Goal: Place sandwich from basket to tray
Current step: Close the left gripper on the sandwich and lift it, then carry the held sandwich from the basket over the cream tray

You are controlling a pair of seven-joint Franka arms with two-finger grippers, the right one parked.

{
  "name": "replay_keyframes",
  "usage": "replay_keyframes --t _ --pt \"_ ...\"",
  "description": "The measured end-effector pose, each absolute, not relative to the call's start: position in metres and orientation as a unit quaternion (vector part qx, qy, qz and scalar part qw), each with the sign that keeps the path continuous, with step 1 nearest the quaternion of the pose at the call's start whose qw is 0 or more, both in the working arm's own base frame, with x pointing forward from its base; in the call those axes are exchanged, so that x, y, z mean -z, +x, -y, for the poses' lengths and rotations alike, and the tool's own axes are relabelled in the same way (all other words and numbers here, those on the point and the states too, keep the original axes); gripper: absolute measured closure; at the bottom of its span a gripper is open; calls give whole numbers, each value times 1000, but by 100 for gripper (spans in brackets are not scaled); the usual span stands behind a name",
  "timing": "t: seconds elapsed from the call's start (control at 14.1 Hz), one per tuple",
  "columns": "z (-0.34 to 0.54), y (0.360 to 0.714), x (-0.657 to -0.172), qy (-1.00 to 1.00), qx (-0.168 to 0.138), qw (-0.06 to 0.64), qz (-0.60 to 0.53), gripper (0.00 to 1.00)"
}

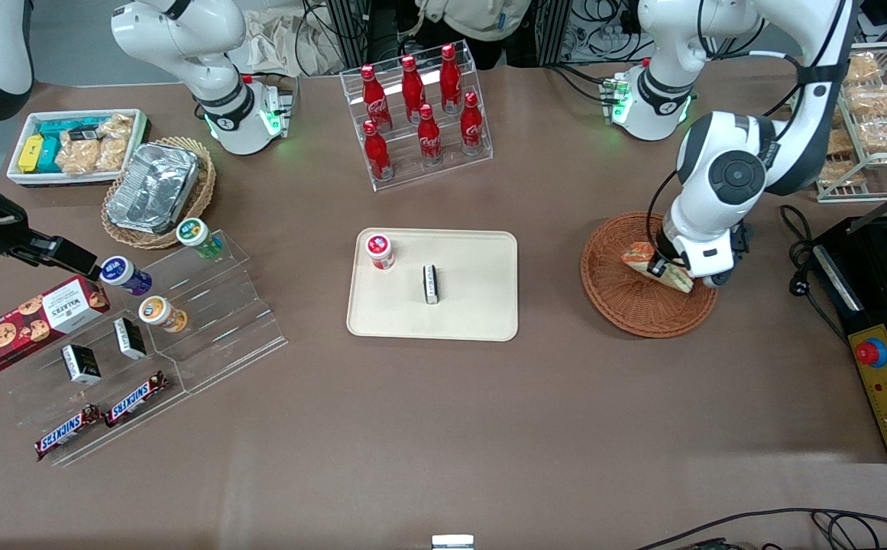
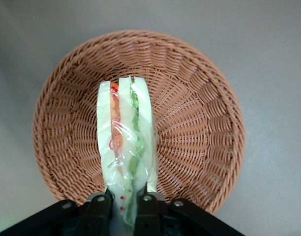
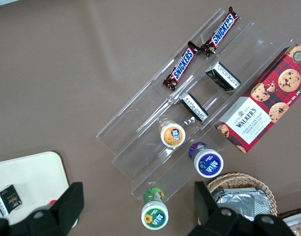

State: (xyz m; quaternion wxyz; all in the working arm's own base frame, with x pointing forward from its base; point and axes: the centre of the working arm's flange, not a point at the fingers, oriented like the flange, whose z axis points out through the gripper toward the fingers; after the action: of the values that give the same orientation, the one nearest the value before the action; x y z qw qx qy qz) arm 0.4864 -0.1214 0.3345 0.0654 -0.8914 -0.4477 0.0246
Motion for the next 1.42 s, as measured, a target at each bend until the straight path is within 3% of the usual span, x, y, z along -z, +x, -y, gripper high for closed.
replay_keyframes --t 0.35,0.64,1.42 --pt "105 519 -431 -912 -69 94 394 84" --pt "105 530 -497 -936 -69 76 335 84" --pt "233 489 -501 -975 -86 68 194 84"
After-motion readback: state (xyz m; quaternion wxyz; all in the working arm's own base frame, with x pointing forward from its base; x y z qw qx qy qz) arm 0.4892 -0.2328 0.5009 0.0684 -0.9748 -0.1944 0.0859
